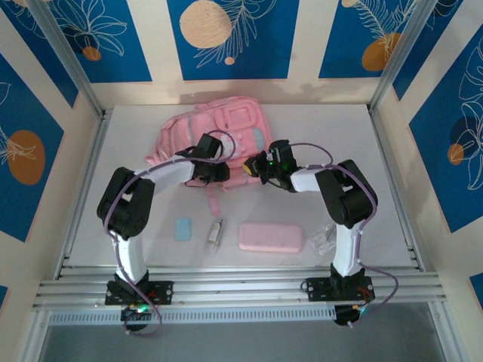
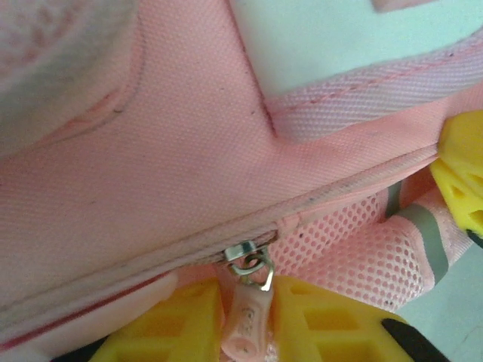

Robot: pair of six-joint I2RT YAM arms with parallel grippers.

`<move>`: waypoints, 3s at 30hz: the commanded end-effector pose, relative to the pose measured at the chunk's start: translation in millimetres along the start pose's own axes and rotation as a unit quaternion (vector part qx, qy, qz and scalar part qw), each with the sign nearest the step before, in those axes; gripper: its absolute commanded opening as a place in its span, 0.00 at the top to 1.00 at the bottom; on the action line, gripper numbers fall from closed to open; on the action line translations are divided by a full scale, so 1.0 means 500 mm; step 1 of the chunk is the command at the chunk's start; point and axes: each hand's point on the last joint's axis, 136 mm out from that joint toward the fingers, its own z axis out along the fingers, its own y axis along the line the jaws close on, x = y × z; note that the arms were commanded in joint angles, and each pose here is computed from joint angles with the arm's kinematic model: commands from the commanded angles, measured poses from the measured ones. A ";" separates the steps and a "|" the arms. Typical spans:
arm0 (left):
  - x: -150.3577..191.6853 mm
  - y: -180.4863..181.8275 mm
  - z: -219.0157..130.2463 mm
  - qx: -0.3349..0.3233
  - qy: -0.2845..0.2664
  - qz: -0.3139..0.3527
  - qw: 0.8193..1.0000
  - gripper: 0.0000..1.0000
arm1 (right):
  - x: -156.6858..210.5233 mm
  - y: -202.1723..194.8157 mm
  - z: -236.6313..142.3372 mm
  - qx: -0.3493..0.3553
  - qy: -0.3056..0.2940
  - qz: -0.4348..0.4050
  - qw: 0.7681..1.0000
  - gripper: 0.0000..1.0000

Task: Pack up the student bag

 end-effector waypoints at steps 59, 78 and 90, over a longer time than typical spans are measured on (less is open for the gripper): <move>0.017 0.091 -0.114 -0.053 0.087 0.023 0.994 1.00 | -0.073 -0.059 -0.082 0.097 -0.029 -0.050 0.994 1.00; 0.032 0.092 -0.057 0.002 0.051 -0.020 0.999 0.70 | -0.071 -0.015 -0.070 0.052 0.003 -0.063 0.997 1.00; 0.016 0.126 -0.057 -0.062 0.011 0.001 0.998 0.45 | -0.061 -0.016 -0.066 0.063 0.001 -0.064 0.996 0.91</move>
